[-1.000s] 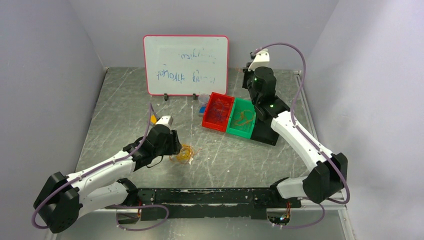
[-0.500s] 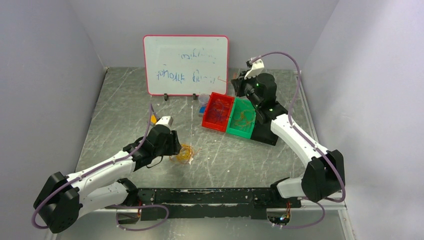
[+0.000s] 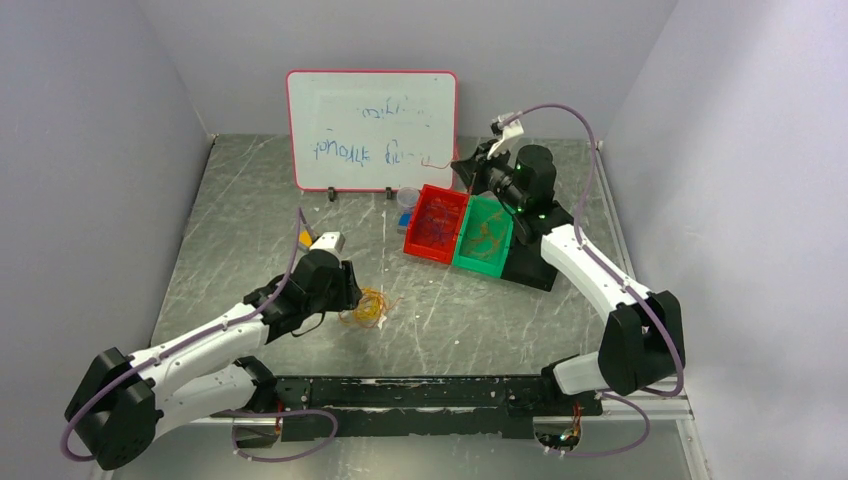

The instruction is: Untangle the cables

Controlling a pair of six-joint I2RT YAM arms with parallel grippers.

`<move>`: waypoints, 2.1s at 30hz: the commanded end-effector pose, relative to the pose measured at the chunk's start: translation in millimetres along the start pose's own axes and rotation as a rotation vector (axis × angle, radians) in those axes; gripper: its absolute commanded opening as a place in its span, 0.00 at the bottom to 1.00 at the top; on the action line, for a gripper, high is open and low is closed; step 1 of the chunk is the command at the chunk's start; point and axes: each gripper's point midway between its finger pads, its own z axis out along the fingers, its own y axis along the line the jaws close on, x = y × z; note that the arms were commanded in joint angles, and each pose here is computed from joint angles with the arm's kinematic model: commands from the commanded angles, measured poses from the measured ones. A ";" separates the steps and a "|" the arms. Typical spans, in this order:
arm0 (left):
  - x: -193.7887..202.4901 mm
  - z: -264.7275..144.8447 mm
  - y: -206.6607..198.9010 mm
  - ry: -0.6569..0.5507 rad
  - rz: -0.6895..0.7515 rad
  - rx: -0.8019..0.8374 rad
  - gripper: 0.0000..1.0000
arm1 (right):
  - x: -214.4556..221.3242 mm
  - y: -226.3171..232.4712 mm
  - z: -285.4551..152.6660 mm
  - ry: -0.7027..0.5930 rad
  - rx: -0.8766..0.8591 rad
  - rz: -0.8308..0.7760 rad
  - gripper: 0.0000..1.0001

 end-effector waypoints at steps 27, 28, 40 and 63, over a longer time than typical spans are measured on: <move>7.3 1.3 0.4 0.016 -0.014 0.007 0.48 | 98.3 -97.9 -49.8 0.276 0.508 0.080 0.00; 8.1 1.5 0.9 0.019 -0.015 0.005 0.48 | 99.4 -98.5 -49.4 0.282 0.510 0.084 0.00; 11.1 -0.1 3.5 0.021 -0.021 0.002 0.48 | 134.8 -102.4 -49.0 0.417 0.531 0.128 0.00; 11.7 3.8 1.4 0.031 -0.018 0.004 0.47 | 141.0 -133.4 -66.9 0.550 0.718 0.043 0.00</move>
